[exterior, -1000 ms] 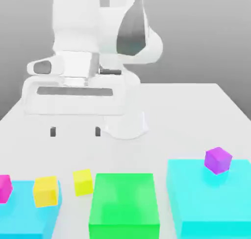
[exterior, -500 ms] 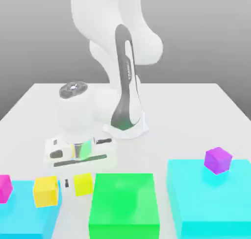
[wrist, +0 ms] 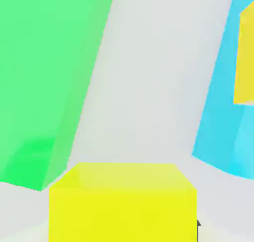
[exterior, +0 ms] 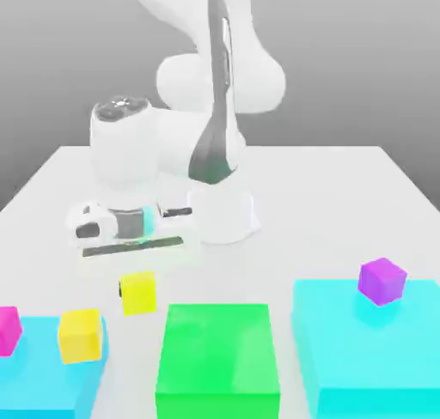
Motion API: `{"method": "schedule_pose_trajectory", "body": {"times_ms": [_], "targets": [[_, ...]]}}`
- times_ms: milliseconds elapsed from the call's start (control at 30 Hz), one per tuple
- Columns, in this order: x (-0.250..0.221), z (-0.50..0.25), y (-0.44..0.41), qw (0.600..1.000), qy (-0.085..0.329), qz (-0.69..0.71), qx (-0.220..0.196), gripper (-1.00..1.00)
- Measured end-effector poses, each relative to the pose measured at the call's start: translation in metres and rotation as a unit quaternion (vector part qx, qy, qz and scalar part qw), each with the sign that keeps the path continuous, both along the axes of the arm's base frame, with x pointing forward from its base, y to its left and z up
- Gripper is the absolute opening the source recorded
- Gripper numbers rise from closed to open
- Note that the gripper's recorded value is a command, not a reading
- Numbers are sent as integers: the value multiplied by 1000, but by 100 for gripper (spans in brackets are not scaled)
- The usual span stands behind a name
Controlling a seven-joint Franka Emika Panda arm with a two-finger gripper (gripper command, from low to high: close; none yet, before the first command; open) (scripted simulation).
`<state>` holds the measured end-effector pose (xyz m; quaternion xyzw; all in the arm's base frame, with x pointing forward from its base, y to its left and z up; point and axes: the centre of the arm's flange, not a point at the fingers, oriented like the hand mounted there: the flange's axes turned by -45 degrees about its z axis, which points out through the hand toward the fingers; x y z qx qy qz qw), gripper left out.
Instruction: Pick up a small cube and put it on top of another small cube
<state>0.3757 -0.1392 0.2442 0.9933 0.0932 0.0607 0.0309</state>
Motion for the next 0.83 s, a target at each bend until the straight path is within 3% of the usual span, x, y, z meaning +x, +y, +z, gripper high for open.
{"method": "schedule_pose_trajectory", "body": {"times_ms": [467,600,633,833], "targets": [[69,79,-144,963,40,-263,49,-100],[57,35,-167,958,52,-279,45,-100],[56,20,-168,958,53,-279,44,100],[55,12,-168,958,53,-279,43,100]]}}
